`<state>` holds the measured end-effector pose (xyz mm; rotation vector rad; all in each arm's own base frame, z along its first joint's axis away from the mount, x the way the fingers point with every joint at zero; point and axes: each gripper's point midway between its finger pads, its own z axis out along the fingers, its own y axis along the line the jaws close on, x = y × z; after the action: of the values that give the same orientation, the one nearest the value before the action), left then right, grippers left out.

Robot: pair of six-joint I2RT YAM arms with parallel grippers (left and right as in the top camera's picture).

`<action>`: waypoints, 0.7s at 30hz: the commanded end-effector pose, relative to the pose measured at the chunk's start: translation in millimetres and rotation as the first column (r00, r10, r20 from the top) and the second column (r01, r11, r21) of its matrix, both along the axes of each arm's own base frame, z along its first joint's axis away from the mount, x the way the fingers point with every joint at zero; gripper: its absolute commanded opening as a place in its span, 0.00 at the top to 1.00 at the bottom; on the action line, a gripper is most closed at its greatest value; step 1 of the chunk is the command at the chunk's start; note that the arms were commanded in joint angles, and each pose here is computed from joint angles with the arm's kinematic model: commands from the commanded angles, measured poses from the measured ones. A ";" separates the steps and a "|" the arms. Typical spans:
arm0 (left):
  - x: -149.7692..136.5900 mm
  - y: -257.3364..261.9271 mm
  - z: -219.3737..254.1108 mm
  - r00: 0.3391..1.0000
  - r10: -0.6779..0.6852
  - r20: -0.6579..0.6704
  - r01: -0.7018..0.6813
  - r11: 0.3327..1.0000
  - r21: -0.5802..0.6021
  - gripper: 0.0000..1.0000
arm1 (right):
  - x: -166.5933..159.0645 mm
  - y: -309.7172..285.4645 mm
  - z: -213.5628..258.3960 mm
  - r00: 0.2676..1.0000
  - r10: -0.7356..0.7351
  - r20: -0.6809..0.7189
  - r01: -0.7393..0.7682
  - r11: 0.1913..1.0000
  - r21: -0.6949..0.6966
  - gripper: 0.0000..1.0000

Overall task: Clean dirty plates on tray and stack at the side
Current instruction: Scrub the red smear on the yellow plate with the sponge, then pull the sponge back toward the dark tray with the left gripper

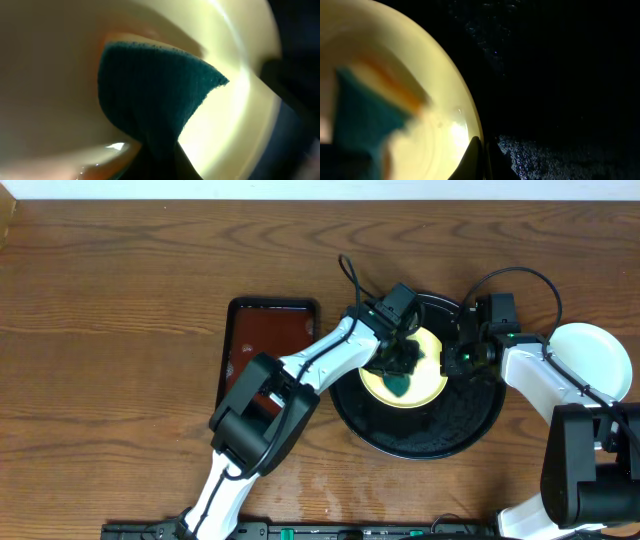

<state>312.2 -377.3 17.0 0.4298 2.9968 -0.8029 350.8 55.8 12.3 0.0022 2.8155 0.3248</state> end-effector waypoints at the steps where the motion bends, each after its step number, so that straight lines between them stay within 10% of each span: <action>1: -62.5 -22.9 -8.6 0.941 -0.121 -0.315 0.066 0.981 -0.182 0.92 | -1.7 5.6 -2.5 1.000 0.010 -0.010 -0.009 1.000 0.030 0.99; 13: 66.1 53.5 114.1 0.990 0.141 -0.024 -0.142 0.935 -0.325 0.92 | -1.7 5.5 -2.5 1.000 0.009 -0.011 -0.009 1.000 0.030 0.99; 21: 91.0 142.4 187.1 0.952 0.287 0.108 -0.234 0.908 -0.347 0.92 | -1.8 5.8 -2.5 1.000 0.010 -0.011 -0.010 1.000 0.030 0.99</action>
<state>403.0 -248.8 191.2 0.0360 2.6531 -1.1946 350.8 57.8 12.8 0.0007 2.8134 0.3459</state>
